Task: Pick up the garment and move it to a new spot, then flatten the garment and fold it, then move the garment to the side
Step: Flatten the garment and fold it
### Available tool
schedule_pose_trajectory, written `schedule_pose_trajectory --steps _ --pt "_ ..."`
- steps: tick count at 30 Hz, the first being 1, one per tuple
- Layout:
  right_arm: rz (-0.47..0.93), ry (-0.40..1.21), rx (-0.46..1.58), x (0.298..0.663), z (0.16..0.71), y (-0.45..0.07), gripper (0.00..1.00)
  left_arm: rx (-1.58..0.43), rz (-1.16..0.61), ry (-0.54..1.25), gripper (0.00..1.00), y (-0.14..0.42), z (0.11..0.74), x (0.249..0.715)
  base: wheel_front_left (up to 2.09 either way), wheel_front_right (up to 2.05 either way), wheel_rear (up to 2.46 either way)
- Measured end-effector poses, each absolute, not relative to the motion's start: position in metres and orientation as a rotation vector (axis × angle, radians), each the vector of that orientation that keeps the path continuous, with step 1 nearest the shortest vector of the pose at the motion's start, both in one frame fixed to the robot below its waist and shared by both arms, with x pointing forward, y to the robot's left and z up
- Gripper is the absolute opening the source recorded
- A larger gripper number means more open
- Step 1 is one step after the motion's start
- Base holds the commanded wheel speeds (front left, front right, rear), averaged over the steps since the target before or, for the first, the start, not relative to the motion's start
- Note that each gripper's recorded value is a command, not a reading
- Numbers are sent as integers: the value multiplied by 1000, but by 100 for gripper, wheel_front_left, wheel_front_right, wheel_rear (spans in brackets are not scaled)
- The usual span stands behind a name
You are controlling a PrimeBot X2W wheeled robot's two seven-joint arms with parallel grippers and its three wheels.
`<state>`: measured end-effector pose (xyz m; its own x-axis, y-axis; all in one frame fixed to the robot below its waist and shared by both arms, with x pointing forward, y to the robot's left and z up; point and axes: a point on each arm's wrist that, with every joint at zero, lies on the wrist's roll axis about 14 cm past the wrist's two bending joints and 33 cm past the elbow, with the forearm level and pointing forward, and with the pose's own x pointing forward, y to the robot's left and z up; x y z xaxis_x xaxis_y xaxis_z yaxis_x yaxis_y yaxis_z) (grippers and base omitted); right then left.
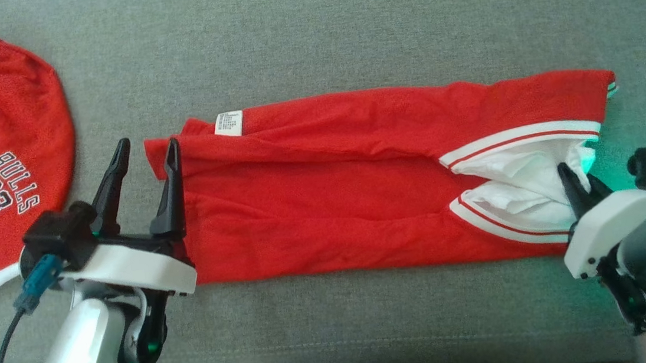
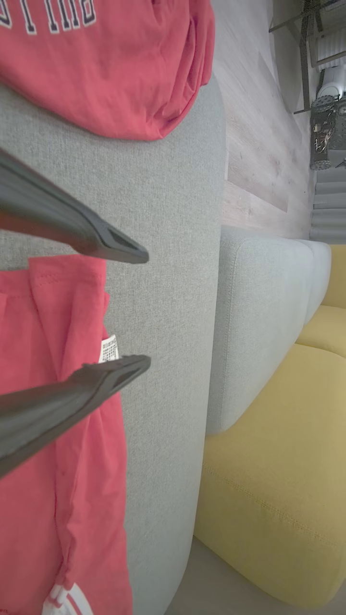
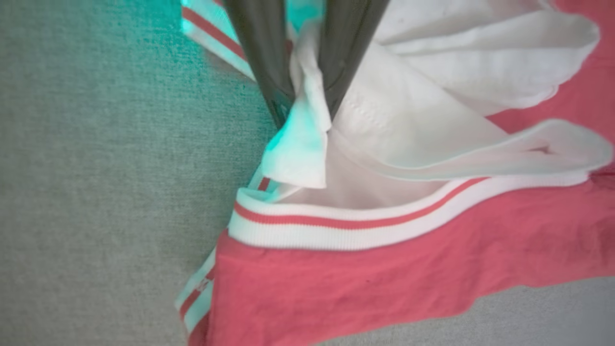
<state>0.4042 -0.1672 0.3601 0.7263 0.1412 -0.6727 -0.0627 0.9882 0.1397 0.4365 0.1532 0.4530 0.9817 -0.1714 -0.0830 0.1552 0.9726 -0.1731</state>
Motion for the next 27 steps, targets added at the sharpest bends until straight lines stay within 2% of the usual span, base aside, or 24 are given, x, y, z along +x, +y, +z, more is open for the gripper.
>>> schedule_pose_trajectory --steps 17,21,27 --pt "-144 640 126 394 394 -251 0 -174 -180 52 100 145 468 439 0 0 0" --pt "-123 603 115 397 409 -247 0 -172 -182 43 100 144 471 438 0 0 0" --pt "38 486 80 410 461 -198 0 -175 -193 36 100 139 477 429 0 0 0"
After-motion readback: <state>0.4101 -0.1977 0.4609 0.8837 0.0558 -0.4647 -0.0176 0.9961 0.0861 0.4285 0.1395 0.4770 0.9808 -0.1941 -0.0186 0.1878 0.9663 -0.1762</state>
